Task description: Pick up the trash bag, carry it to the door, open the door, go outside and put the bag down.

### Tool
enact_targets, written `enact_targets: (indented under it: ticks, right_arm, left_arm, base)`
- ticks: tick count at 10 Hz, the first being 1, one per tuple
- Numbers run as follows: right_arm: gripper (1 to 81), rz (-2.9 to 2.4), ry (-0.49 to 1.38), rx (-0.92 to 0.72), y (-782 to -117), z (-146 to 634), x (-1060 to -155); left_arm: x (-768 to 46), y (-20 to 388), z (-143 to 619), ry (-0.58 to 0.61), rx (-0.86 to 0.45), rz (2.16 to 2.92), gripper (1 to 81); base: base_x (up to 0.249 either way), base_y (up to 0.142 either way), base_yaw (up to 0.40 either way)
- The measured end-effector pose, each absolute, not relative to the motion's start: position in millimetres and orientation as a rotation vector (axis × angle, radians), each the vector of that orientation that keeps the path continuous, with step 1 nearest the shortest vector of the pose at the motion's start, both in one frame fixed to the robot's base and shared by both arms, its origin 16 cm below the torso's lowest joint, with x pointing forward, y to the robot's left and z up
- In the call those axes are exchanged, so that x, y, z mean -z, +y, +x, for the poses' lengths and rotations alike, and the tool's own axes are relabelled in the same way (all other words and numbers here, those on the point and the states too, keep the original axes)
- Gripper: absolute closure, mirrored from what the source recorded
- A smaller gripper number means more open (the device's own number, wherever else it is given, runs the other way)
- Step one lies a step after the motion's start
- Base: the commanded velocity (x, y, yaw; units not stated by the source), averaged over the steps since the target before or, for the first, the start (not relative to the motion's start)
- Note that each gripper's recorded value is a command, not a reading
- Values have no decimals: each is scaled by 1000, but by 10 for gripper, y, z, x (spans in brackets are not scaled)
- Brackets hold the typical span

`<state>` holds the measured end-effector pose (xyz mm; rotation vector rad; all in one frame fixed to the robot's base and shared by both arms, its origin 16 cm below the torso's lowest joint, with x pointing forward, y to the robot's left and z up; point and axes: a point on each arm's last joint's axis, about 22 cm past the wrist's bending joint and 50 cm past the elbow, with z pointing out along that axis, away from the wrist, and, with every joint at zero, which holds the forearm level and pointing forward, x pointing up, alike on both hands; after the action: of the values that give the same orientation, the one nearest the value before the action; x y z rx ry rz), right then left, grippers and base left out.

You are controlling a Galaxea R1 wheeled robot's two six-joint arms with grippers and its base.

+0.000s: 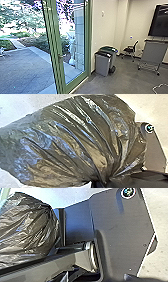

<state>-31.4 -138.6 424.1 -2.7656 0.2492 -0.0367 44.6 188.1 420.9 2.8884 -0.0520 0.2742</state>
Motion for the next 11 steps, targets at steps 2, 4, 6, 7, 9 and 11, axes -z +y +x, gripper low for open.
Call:
enact_targets:
  ticks: [2,4,6,7,9,11]
  right_arm:
    - [10,-2765,249,37,-1382,-315,-4241]
    - [10,-2765,250,37,-1382,-314,-4241]
    - [10,-2763,250,37,-1364,-314,-4243]
    - [10,-2761,250,37,-1340,-315,-4246]
    - [10,-2760,250,36,-1334,-316,-4247]
    - [10,-2761,250,37,-1334,-315,-4246]
  left_arm:
    - [-4210,1861,447,-53,-274,2886,811]
    - [-4209,1861,439,-52,-273,2886,811]
    - [-4208,1861,431,-52,-272,2886,811]
    - [-4208,1861,429,-52,-271,2886,811]
    - [-4208,1861,430,-52,-272,2886,811]
    - [-4208,1861,430,-52,-272,2886,811]
  base:
    - [152,0,0]
    - [152,0,0]
    - [152,0,0]
    - [152,0,0]
    - [152,0,0]
    - [152,0,0]
